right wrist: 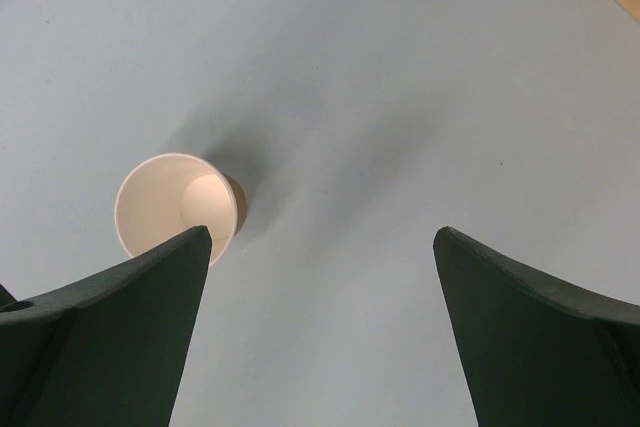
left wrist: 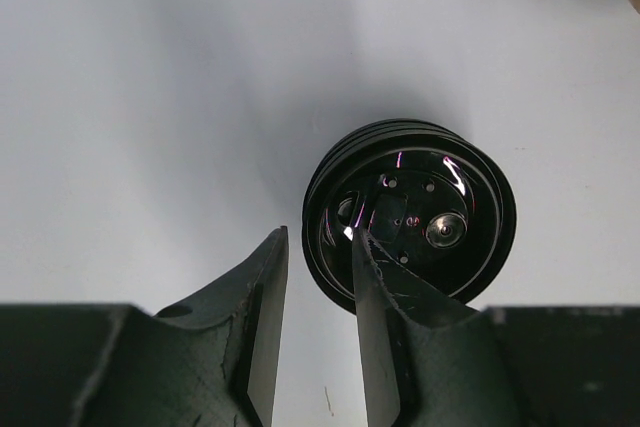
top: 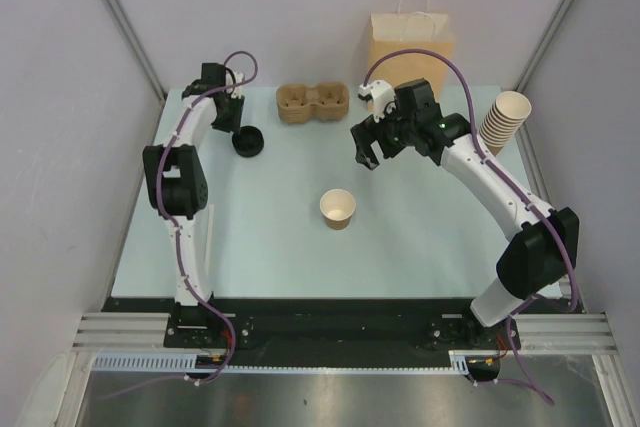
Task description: Pack the takeout coffee
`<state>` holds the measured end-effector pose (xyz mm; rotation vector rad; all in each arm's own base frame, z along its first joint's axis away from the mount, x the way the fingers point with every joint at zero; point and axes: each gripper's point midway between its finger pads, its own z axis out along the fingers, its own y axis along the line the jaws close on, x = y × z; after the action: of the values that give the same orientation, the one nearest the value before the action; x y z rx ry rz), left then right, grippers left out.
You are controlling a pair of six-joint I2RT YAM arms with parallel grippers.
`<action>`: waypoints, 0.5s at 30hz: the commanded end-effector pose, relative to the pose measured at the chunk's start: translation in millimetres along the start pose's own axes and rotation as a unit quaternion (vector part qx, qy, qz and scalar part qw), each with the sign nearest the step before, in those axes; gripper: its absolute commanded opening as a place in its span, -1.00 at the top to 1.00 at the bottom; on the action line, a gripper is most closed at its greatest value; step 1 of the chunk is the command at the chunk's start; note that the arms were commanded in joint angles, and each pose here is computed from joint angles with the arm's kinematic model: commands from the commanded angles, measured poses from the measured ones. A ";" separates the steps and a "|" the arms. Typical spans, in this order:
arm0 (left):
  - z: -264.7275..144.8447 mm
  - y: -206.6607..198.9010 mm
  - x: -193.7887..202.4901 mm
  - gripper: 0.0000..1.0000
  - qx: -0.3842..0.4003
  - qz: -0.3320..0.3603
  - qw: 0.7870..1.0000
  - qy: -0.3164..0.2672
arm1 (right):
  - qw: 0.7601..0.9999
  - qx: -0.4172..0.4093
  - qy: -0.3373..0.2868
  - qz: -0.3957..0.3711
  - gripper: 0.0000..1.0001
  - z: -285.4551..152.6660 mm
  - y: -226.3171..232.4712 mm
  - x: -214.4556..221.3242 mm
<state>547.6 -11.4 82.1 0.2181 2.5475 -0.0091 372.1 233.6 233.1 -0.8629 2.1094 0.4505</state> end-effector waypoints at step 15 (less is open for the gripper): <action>8.5 1.7 -12.6 0.36 -0.007 0.007 1.000 -0.013 | 1.000 -0.016 0.006 -0.010 -0.99 6.9 11.4 1.6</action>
<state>550.0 -10.1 64.6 0.2167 2.5740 -0.0016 369.6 239.5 227.3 -0.8829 2.1180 0.4604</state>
